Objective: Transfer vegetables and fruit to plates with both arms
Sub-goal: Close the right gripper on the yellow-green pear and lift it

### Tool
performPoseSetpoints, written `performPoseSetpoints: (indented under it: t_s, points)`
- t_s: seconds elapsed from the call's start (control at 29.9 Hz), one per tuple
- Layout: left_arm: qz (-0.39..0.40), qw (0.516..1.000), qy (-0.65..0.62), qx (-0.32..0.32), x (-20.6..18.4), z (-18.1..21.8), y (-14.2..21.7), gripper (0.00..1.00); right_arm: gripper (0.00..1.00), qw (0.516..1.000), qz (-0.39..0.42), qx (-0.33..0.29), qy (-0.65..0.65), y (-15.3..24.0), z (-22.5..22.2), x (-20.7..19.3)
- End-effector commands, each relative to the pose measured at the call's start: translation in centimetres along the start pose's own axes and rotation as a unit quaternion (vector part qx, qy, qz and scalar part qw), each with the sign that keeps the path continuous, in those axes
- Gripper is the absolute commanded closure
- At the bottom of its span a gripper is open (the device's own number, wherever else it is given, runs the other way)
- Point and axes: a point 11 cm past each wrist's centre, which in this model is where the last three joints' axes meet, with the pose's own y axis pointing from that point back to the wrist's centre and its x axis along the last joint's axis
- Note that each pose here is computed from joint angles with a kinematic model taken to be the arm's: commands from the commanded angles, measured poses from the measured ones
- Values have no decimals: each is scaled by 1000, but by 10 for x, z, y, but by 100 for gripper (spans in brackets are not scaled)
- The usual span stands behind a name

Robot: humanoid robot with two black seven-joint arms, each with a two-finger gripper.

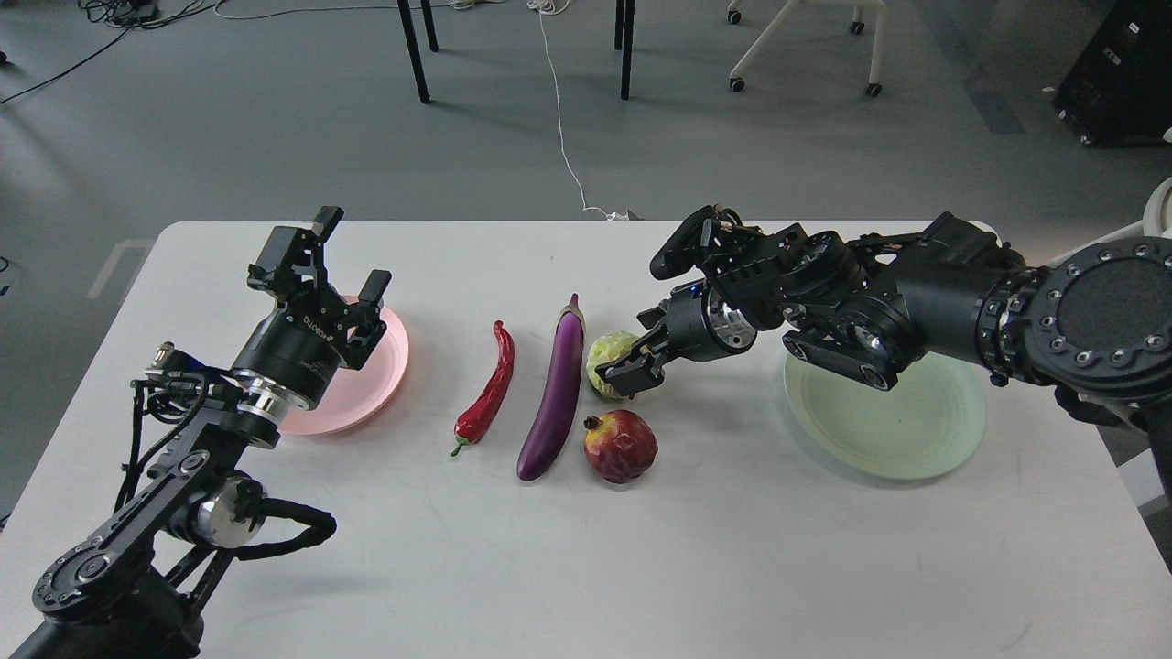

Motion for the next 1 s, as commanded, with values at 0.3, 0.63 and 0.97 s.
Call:
performPoseSetpoints:
  t_s: [0.3,0.63,0.97]
  points:
    - [-2,1000,1,-3,-2,2,0,0,7,1000,7,5,-3,-4,-2,-8]
    - [-2,1000,2,-3,-2,1,0,0,38,1000,2,5,-4,-6,-3,-12]
    - [-1,1000,1,-3,-1,2,0,0,55,1000,0,6,3,-3,-3,-6]
